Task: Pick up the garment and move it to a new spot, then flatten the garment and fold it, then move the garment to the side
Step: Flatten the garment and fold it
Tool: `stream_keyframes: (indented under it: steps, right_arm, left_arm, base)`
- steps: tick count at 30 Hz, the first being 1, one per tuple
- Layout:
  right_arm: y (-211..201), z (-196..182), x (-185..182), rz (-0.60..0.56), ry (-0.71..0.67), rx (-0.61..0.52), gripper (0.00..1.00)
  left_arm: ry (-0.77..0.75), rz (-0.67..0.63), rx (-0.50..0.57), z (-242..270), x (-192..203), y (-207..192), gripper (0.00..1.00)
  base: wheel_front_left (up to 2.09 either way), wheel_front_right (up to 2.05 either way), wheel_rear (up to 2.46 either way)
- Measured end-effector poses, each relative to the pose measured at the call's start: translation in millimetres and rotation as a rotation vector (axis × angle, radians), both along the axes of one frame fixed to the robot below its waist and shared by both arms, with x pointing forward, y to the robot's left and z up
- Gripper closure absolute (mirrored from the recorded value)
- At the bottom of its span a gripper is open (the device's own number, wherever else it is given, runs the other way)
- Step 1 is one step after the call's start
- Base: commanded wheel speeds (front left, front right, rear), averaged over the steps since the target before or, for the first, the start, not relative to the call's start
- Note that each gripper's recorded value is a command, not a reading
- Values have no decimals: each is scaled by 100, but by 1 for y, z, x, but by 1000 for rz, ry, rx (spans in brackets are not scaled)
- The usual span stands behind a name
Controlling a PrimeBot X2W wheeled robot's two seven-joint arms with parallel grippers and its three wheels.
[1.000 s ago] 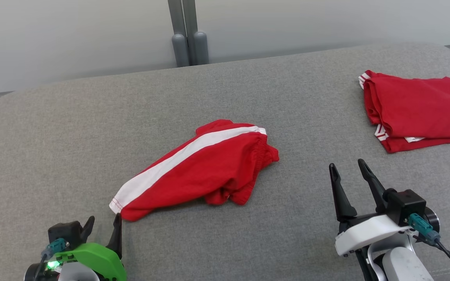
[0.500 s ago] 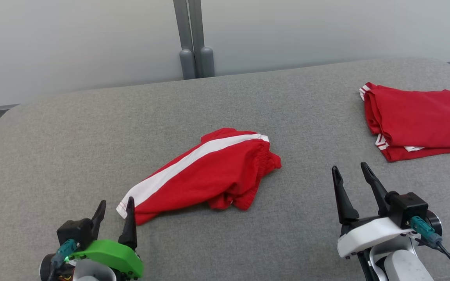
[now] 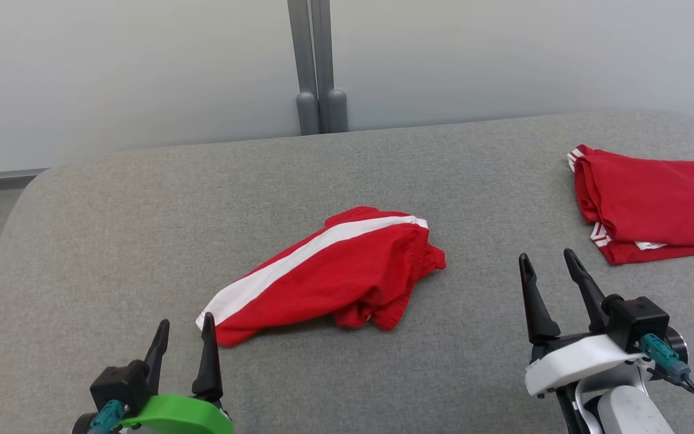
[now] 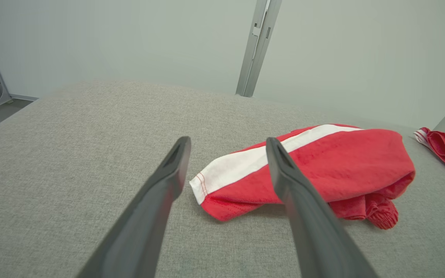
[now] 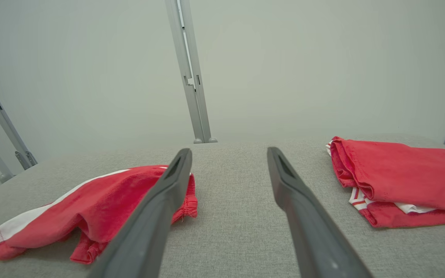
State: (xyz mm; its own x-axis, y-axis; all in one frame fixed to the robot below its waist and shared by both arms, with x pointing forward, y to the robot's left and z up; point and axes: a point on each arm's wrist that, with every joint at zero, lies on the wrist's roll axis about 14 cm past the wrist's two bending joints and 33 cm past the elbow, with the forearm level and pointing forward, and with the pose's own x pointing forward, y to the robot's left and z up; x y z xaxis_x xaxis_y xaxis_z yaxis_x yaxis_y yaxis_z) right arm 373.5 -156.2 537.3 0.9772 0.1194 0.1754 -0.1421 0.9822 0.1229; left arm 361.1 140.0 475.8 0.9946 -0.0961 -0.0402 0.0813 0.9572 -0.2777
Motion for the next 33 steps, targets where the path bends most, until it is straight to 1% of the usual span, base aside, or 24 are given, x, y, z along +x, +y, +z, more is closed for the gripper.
stream_keyframes:
  steps: [8,21,24,28,33]
  right_arm:
    - [4,-3,0,11,8,8,0]
    - [3,-8,1,8,25,12,0]
    - [4,-14,3,13,44,15,0]
    - [16,-14,15,47,51,5,0]
    - [36,-10,43,107,76,-14,0]
  left_arm:
    - [-8,25,-7,1,-8,4,0]
    - [-14,26,1,1,-7,6,0]
    - [-9,25,0,-1,-7,5,0]
    - [-1,24,6,-4,-7,4,0]
    - [13,28,0,-9,-6,5,0]
  base:
    - [0,0,0]
    - [0,0,0]
    - [0,0,0]
    - [0,0,0]
    - [0,0,0]
